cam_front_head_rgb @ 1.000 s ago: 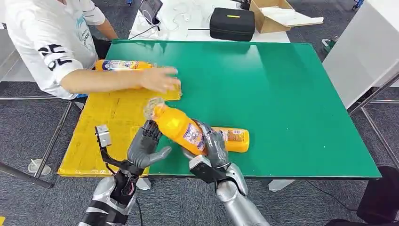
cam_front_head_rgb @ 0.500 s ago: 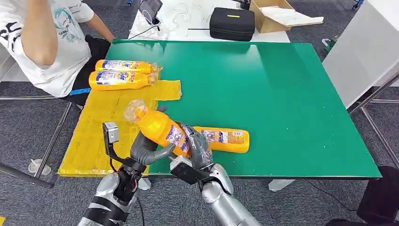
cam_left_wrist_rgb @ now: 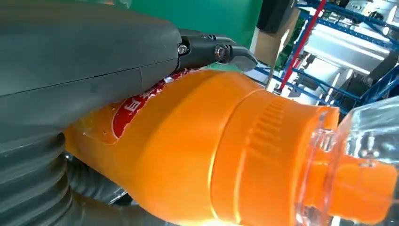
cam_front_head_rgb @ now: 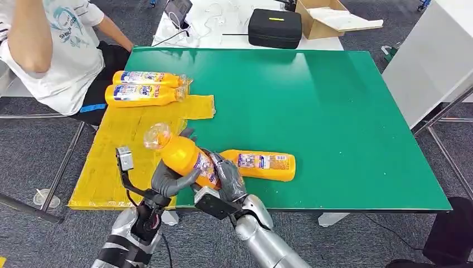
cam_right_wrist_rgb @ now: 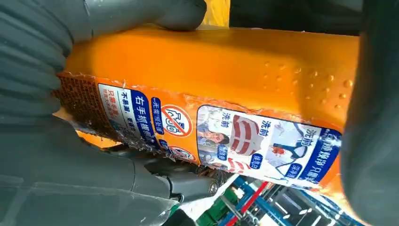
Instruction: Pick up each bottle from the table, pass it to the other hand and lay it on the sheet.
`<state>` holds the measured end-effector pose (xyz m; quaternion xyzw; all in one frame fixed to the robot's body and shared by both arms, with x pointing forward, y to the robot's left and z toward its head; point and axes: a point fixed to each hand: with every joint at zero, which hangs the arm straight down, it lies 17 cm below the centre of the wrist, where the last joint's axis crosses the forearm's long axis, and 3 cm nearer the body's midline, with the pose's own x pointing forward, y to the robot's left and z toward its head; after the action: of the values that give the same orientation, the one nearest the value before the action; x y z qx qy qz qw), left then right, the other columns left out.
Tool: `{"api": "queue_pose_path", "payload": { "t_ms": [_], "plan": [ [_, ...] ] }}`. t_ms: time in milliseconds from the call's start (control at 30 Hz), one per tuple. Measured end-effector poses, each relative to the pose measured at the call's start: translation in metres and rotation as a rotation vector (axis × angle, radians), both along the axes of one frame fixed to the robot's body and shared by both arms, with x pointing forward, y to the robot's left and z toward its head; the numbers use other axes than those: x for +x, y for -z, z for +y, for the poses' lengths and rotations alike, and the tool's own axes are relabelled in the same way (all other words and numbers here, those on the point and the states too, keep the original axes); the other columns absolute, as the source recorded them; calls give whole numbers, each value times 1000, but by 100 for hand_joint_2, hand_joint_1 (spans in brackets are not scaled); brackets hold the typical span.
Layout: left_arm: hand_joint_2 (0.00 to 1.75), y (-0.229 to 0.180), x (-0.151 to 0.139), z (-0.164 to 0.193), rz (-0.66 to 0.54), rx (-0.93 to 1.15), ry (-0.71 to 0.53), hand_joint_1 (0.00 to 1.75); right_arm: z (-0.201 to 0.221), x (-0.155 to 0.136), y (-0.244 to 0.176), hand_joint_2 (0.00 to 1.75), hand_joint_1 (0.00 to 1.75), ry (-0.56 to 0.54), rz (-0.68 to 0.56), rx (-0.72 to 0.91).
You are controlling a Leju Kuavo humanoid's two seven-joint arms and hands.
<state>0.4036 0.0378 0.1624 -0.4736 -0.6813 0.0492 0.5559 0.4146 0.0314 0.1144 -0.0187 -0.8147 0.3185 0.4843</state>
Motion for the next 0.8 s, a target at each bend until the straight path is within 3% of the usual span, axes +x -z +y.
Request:
{"api": "queue_pose_path", "payload": {
  "t_ms": [367, 400, 433, 467, 567, 600, 800],
  "plan": [
    [175, 5, 0, -2, -60, 128, -65, 175, 1, 0, 8, 175, 175, -5, 41, 4],
    [175, 5, 0, -2, -63, 135, -68, 175, 1, 0, 8, 175, 164, -5, 44, 6],
    [175, 5, 0, -2, -64, 136, -69, 175, 1, 0, 8, 175, 105, -5, 46, 7],
    [175, 5, 0, -2, -64, 134, -70, 175, 1, 0, 8, 175, 0, -5, 47, 9],
    [175, 3, 3, 0, -63, 133, -85, 175, 1, 0, 8, 175, 0, -1, 50, 9],
    [175, 2, 5, 1, -64, 133, -92, 175, 1, 0, 9, 0, 0, 3, 52, 8],
    [175, -7, 29, 26, -105, 214, -271, 175, -6, 4, 2, 0, 0, 37, 64, 49]
  ]
}}
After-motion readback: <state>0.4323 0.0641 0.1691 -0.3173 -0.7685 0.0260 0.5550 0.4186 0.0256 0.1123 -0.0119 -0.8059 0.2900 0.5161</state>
